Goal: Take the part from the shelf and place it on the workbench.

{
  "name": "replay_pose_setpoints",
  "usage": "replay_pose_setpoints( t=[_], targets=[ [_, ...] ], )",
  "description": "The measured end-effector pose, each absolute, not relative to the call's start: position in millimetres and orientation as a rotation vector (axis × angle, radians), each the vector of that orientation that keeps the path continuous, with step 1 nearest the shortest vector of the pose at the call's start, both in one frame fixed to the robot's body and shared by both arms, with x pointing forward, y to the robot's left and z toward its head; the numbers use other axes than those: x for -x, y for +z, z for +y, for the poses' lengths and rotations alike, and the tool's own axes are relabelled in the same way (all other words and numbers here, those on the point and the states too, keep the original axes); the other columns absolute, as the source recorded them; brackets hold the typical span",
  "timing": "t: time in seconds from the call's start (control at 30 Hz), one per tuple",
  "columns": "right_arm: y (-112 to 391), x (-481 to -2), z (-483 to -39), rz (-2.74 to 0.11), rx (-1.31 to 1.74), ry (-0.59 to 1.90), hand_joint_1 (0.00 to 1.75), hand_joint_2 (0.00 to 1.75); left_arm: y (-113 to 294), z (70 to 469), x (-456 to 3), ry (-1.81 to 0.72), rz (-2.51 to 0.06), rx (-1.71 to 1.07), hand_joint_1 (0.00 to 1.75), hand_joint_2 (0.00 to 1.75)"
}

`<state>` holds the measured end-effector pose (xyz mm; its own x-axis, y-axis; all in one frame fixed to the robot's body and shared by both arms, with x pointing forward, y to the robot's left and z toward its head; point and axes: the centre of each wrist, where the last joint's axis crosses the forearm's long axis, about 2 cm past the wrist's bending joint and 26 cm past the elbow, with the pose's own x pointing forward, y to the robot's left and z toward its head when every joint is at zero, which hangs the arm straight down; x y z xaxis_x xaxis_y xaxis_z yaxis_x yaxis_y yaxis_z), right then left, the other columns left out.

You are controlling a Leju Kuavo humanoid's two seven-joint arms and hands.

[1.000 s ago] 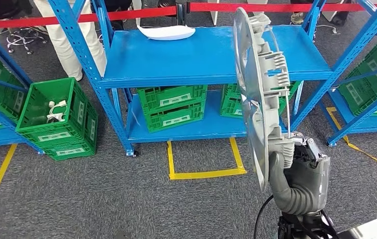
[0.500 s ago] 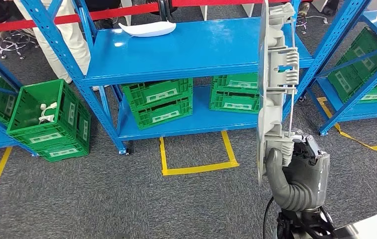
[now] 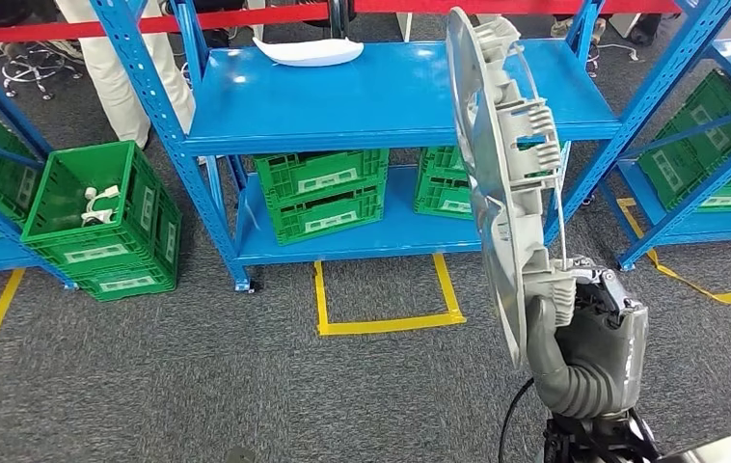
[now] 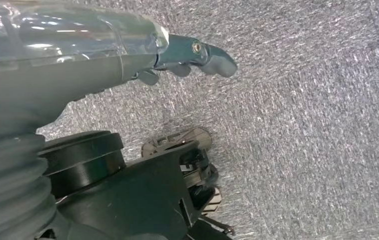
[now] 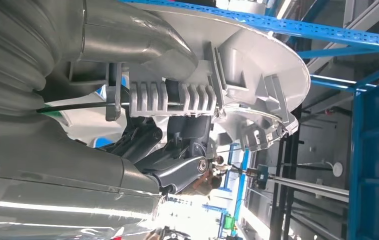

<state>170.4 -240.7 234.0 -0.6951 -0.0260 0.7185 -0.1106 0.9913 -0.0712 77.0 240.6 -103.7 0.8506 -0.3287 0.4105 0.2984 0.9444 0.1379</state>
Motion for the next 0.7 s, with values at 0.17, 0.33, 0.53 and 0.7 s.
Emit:
replay_pose_setpoints(
  t=[0.17,0.33,0.53,0.7],
  targets=[
    [234.5,-170.5,-240.8,-2.339,-0.094,0.138,1.75,1.75,-103.4,239.3,-77.8,-0.33,-0.447,-0.068,0.0,1.75],
    [234.2,-169.7,-240.8,-2.337,-0.095,0.137,1.75,1.75,-103.6,240.2,-77.2,-0.33,-0.445,-0.069,0.0,1.75],
    [234.4,-169.7,-240.8,-2.338,-0.095,0.137,1.75,1.75,-103.6,240.6,-77.1,-0.331,-0.445,-0.07,0.0,1.75],
    [234.4,-169.7,-240.8,-2.338,-0.095,0.137,1.75,1.75,-103.6,240.6,-77.1,-0.331,-0.445,-0.07,0.0,1.75]
  ],
)
